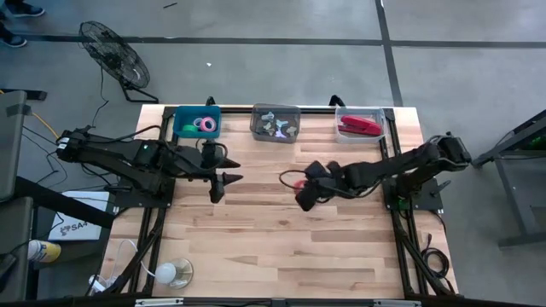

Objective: Pick and place Stapler, Stapler remover, tape
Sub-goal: Put the red tape into the blue bin

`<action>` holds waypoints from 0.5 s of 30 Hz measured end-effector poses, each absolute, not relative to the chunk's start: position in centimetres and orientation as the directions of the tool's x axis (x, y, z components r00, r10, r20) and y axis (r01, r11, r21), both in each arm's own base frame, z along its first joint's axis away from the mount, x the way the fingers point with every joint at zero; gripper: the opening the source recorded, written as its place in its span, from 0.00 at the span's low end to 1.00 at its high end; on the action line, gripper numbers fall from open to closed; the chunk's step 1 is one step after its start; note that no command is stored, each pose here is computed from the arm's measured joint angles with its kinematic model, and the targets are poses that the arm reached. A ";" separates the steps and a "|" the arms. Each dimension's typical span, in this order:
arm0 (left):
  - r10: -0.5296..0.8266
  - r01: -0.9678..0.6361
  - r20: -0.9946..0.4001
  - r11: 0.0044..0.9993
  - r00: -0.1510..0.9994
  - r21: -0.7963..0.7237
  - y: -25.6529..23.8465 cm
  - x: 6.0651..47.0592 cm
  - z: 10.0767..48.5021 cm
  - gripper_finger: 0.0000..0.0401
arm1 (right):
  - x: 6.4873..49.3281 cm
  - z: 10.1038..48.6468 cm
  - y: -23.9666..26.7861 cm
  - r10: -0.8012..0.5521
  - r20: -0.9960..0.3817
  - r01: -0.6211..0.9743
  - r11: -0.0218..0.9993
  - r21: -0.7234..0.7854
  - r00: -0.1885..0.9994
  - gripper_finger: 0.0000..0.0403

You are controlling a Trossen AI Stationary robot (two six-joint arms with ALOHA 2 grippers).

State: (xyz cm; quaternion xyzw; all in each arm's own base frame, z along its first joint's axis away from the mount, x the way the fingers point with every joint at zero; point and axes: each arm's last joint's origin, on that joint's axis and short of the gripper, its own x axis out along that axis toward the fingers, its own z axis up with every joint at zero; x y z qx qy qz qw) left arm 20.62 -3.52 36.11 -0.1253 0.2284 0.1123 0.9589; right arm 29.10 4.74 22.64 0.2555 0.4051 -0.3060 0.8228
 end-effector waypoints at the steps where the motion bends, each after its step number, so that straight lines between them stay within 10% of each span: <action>1: 0.154 -0.264 -0.444 0.945 0.883 -0.196 -3.6 20.7 36.3 0.45 | 29.5 23.6 4.7 -0.309 -0.804 0.689 0.706 0.165 0.508 0.08; 15: 0.075 -0.113 -0.145 0.956 0.987 -0.271 -4.0 21.9 39.3 0.45 | 33.1 37.7 2.5 -0.365 -0.457 0.386 0.921 -0.052 0.811 0.08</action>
